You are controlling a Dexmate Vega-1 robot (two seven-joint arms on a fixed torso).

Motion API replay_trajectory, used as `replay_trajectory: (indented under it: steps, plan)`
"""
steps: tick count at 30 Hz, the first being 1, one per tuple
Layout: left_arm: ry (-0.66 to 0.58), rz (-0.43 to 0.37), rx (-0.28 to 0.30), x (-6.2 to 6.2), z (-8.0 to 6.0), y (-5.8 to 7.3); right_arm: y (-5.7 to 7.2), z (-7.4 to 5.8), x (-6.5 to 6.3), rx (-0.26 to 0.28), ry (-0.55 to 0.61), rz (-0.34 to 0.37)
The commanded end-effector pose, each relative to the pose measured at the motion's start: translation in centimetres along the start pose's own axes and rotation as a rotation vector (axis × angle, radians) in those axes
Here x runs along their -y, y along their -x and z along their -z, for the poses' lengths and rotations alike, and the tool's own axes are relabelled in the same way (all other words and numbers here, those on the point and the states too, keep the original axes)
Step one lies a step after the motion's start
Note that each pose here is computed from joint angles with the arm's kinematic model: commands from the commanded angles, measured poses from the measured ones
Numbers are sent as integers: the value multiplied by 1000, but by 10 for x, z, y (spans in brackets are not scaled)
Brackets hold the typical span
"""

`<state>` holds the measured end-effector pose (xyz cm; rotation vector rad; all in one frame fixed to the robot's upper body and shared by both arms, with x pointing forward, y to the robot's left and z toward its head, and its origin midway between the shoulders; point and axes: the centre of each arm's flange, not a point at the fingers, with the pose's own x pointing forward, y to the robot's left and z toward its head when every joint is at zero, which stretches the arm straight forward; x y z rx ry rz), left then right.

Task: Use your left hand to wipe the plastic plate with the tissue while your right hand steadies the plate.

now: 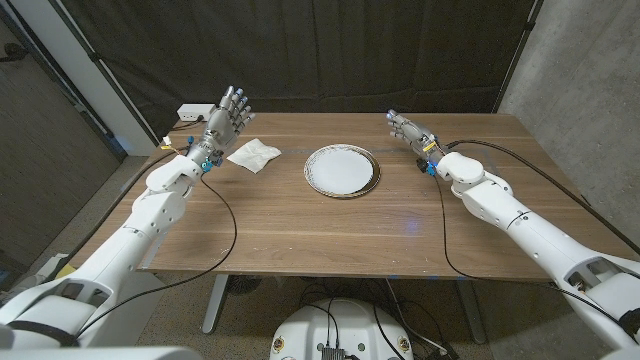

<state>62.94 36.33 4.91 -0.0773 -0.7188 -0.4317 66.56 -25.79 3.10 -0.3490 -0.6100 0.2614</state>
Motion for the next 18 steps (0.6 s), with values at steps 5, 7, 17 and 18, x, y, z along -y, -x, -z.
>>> replay_trajectory:
  steps: [5, 7, 17, 18]
  plan:
    - [102, 30, 41, -9, 6, -9, 17, -30, 2, 283, -80, 96]
    - [101, 44, 41, -10, 8, -10, 20, -33, -2, 270, -71, 112]
    - [86, 46, -23, -15, 34, -24, 28, -28, -15, 220, -93, 175]
    - [90, 44, -26, -14, 36, -26, 28, -27, -16, 225, -93, 178]
